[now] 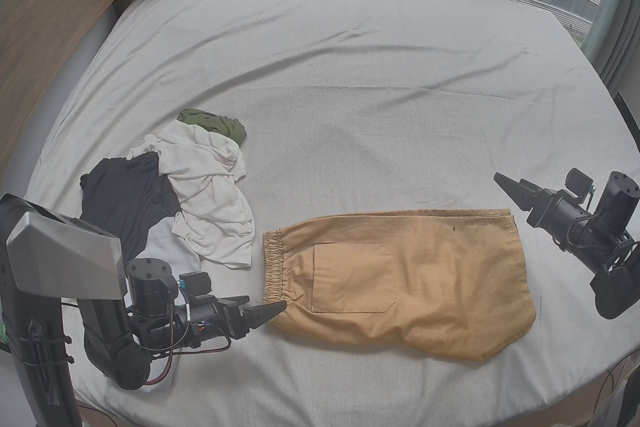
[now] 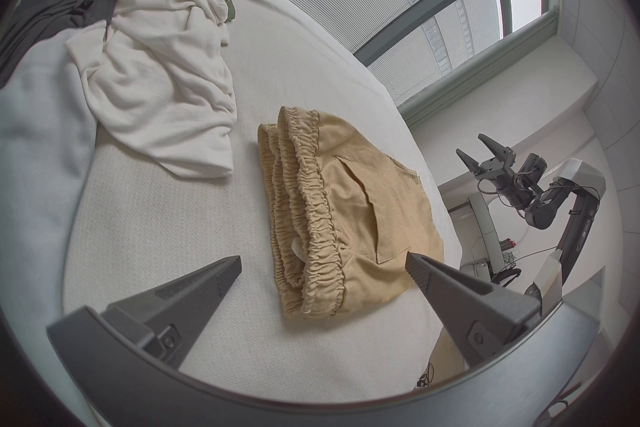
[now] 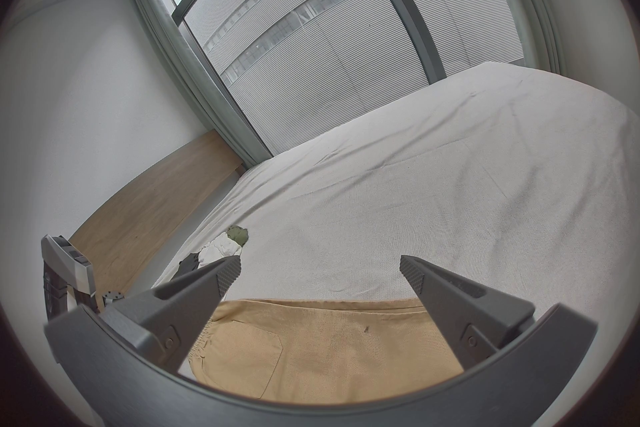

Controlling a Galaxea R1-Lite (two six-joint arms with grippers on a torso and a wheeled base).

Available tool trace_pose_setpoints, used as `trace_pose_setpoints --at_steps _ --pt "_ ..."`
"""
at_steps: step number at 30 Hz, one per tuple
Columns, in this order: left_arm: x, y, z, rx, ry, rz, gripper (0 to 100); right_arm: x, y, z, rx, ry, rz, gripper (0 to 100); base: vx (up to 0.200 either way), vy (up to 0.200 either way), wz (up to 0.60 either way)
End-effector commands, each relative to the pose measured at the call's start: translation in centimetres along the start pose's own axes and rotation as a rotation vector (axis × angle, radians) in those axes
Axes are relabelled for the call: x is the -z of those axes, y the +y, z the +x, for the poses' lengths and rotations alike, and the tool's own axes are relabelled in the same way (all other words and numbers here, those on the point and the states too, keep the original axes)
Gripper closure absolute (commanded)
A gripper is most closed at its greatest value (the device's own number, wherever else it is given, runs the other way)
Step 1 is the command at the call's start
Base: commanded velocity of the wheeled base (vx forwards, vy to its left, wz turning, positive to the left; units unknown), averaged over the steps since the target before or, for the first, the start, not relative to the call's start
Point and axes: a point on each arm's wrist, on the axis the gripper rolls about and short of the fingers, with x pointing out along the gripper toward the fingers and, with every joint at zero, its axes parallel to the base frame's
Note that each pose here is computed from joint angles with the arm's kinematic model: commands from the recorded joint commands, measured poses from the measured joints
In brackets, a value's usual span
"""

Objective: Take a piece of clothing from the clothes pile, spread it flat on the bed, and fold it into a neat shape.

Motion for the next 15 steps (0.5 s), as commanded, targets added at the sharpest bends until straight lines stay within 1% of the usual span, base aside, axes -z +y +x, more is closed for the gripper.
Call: trace_pose_setpoints --at_steps 1,8,12,15 --pt "1.2 0.3 1.0 0.002 0.044 -0.016 0 0.1 0.0 0.1 0.0 0.005 0.002 0 0.0 0.0 0.0" --pt "2.1 -0.1 1.8 0.019 0.078 -0.012 0 0.0 0.0 0.1 -0.002 0.001 0.0 0 0.0 0.0 0.0" --pt "2.0 -0.1 1.9 0.022 0.075 -0.009 0 0.0 0.0 0.2 -0.004 0.0 -0.001 0 0.0 0.0 0.0" --pt "1.5 -0.1 2.5 0.031 0.05 0.0 0 0.0 0.0 0.2 -0.004 0.0 -0.001 0 0.0 0.0 0.0"
